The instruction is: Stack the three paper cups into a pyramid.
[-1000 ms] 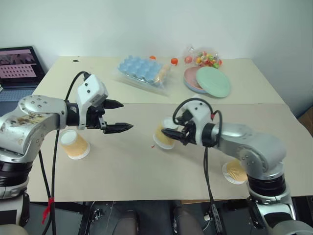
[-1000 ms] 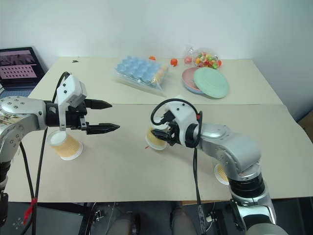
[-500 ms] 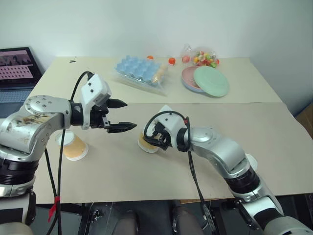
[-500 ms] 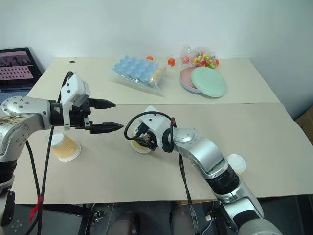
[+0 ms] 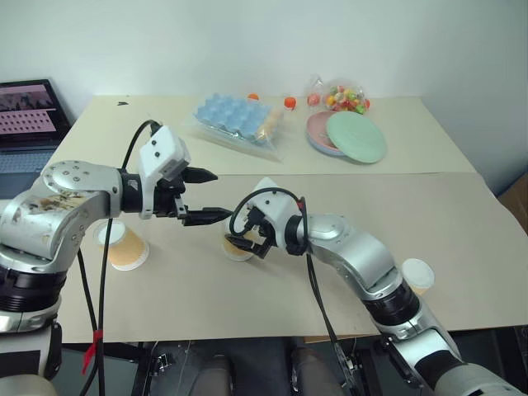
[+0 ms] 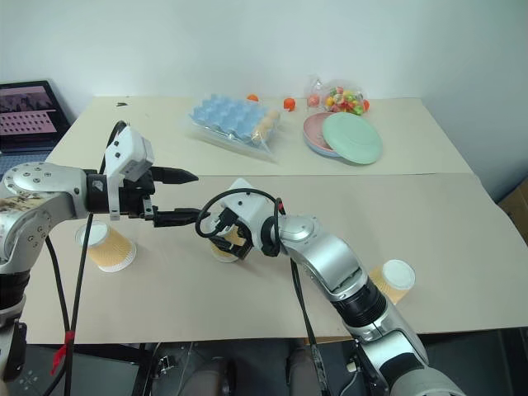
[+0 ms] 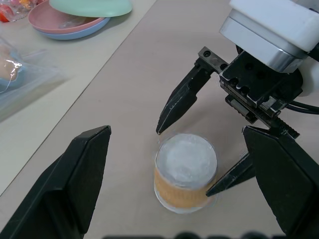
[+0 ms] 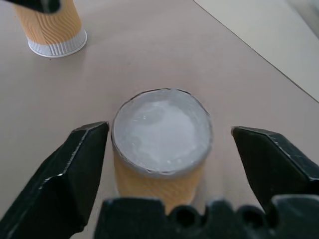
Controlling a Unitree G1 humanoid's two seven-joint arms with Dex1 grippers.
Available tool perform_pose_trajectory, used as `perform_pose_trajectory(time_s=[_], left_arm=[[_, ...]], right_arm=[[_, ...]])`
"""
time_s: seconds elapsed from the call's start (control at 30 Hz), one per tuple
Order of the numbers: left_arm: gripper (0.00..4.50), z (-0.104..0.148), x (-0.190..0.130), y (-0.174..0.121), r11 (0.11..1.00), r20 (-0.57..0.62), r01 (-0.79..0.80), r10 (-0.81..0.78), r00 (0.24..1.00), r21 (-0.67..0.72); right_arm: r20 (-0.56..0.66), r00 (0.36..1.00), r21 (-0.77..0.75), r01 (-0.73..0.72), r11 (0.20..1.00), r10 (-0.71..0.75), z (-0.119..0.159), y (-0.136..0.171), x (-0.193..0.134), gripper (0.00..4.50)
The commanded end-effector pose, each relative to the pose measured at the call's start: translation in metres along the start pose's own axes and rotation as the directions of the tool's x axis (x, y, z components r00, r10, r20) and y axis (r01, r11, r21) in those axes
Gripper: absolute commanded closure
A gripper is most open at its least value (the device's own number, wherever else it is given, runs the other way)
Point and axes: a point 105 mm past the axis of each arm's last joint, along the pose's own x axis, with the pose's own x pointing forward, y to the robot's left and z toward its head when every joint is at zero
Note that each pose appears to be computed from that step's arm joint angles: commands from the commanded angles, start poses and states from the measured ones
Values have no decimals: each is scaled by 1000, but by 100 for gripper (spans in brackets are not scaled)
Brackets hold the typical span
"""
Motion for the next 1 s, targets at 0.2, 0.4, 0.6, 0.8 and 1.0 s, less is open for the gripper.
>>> perform_pose_trajectory(time_s=[0.2,0.4,0.6,0.8,1.0], left_arm=[[0,9,-9,-5,998,-15,19,-19,1000,55],[0,4,-17,-4,998,-50,23,-21,999,55],[0,5,-15,-2,998,-46,23,-20,999,59],[0,5,-14,-3,998,-46,40,-38,998,55],[0,2,-17,-6,997,-64,63,-60,996,42]], right_arm=[[71,997,13,-4,1000,3,19,-4,-10,2],[76,997,63,-10,998,5,20,-6,-20,2],[78,997,84,-8,996,1,23,-7,-26,2],[77,997,103,-10,995,2,24,-5,-32,2],[68,997,166,16,986,-28,21,-12,-56,2]])
